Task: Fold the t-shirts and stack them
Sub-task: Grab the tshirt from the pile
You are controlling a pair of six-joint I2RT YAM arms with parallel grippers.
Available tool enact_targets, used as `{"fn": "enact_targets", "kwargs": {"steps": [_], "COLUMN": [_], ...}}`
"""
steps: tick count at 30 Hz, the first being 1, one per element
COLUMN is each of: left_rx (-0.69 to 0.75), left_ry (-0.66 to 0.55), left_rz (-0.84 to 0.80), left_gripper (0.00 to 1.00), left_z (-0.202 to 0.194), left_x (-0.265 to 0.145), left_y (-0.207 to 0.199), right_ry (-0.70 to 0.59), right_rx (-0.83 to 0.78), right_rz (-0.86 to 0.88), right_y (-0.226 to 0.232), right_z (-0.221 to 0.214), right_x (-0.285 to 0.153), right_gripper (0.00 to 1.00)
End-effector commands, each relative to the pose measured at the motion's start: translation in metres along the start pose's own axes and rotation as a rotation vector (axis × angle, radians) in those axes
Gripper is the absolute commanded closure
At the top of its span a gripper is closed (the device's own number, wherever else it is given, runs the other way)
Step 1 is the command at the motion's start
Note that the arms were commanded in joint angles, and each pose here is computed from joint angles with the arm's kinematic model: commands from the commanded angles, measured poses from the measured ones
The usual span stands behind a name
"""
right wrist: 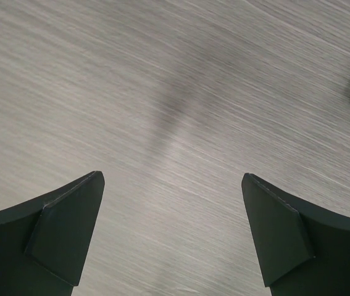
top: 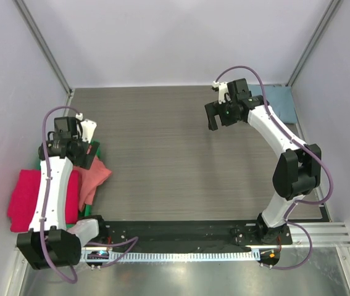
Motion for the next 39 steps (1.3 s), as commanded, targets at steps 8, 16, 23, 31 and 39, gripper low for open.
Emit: {"fn": "enact_targets", "kwargs": {"steps": [8, 16, 23, 31, 39], "left_rx": [-0.017, 0.01, 0.008, 0.005, -0.058], "left_ry": [0.189, 0.293, 0.322, 0.348, 0.194], "left_rz": [-0.066, -0.097, -0.082, -0.07, 0.045], "left_gripper": [0.39, 0.41, 0.46, 0.87, 1.0], "left_z": [-0.029, -0.05, -0.057, -0.056, -0.019], "left_x": [0.034, 0.064, 0.076, 0.085, 0.042], "left_y": [-0.009, -0.024, -0.028, -0.025, 0.011], "right_ry": [0.016, 0.111, 0.136, 0.142, 0.122], "right_rx": [-0.084, -0.099, -0.105, -0.101, -0.127], "right_rz": [0.263, 0.3, 0.295, 0.314, 0.295], "right_y": [0.038, 0.042, 0.041, 0.044, 0.04], "right_z": [0.018, 0.013, 0.021, 0.021, 0.017], "right_x": [-0.012, -0.009, 0.0, 0.004, 0.004], "right_gripper": [0.0, 0.0, 0.0, 0.0, 0.0]}}
Point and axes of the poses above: each gripper's point midway between its finger pads, its own x axis out along the fingers, its own y axis along the line the jaws close on, z = x × y, the point moved 4 cm from there along -x, back along the fingers, and after that the axes turned 12 degrees about x, right-handed, at the moved point
